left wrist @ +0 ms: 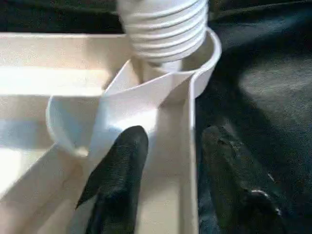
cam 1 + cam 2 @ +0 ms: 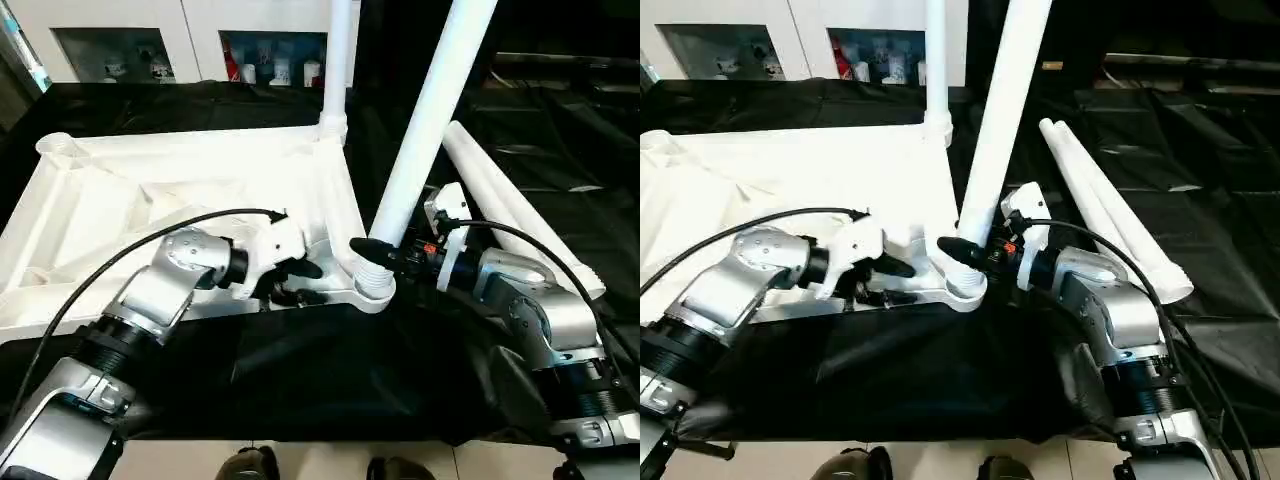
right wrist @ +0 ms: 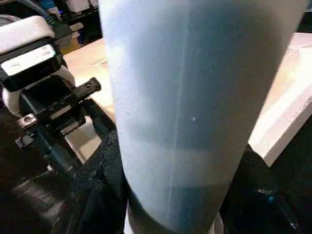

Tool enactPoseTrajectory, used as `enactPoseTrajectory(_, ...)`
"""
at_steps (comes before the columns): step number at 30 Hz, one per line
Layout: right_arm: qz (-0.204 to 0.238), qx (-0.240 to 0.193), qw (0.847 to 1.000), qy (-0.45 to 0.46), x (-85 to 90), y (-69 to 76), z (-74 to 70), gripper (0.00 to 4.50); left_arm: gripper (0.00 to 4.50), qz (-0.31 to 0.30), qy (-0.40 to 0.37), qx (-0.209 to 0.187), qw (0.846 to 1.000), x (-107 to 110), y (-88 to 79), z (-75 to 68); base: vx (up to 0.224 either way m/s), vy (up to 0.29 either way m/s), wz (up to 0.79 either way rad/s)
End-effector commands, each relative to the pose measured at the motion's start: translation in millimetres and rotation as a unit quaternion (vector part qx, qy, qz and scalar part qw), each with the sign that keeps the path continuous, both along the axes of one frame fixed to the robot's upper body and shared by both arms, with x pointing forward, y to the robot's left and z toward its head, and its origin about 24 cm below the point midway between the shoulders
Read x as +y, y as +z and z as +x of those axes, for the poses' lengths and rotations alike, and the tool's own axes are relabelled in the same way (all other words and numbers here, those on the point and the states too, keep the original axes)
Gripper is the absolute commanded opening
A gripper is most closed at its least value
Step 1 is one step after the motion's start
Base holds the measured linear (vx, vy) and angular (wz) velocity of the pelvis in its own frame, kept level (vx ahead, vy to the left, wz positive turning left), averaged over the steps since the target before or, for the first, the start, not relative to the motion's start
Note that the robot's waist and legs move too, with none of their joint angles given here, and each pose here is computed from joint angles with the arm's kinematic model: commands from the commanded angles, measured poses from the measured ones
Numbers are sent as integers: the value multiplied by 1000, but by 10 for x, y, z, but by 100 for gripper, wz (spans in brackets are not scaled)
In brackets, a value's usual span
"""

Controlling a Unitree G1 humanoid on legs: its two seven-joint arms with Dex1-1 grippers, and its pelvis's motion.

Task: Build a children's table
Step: Insert table leg to table base

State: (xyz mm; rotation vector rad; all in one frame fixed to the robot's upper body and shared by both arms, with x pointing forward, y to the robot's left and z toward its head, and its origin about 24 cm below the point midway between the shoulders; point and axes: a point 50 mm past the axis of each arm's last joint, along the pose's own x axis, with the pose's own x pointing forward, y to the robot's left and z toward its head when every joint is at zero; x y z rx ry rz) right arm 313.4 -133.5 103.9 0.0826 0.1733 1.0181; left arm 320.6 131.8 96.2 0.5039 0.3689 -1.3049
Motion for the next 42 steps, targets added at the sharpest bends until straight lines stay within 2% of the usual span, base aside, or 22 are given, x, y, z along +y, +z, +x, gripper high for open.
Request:
enactPoseTrajectory(1, -7, -5, 1000, -3, 5, 1, -16, 193, 178, 8, 12, 1, 1000, 88, 11, 2, 0, 0, 0)
enactPoseTrajectory(4, -7, -5, 1000, -3, 9, 2, -16, 193, 166, 14, 10, 4, 1000, 120, -2, -18, 0, 0, 0)
enactPoseTrajectory(6, -7, -6, 1000, -3, 15, 4, -16, 193, 137, 18, 11, 11, 1000, 139, -24, -35, 0, 0, 0)
enactPoseTrajectory(11, -11, -5, 1000, 3, 14, 13, -22, 193, 101, 25, -1, 23, 999, 132, -58, -76, 0, 0, 0)
enactPoseTrajectory(13, -14, -4, 1000, 5, 8, 19, -26, 193, 94, 26, -1, 24, 999, 126, -63, -77, 0, 0, 0)
enactPoseTrajectory(23, -28, 2, 999, 20, -23, 25, -70, 193, 2, 42, 1, 23, 999, 140, -95, -59, 0, 0, 0)
enactPoseTrajectory(28, -49, 15, 998, 32, -48, 0, -99, 193, 0, 35, 4, 21, 999, 143, -87, -52, 0, 0, 0)
enactPoseTrajectory(30, -58, 18, 998, 31, -65, -10, -97, 193, 0, 14, 9, 18, 1000, 118, -52, -29, 0, 0, 0)
enactPoseTrajectory(35, -58, 15, 998, 14, -82, -15, -51, 193, 0, -20, -8, -4, 1000, 67, -8, -25, 0, 0, 0)
enactPoseTrajectory(42, -56, 15, 998, -2, -88, -43, -3, 193, 0, -36, -13, 8, 999, 62, -64, -61, 0, 0, 0)
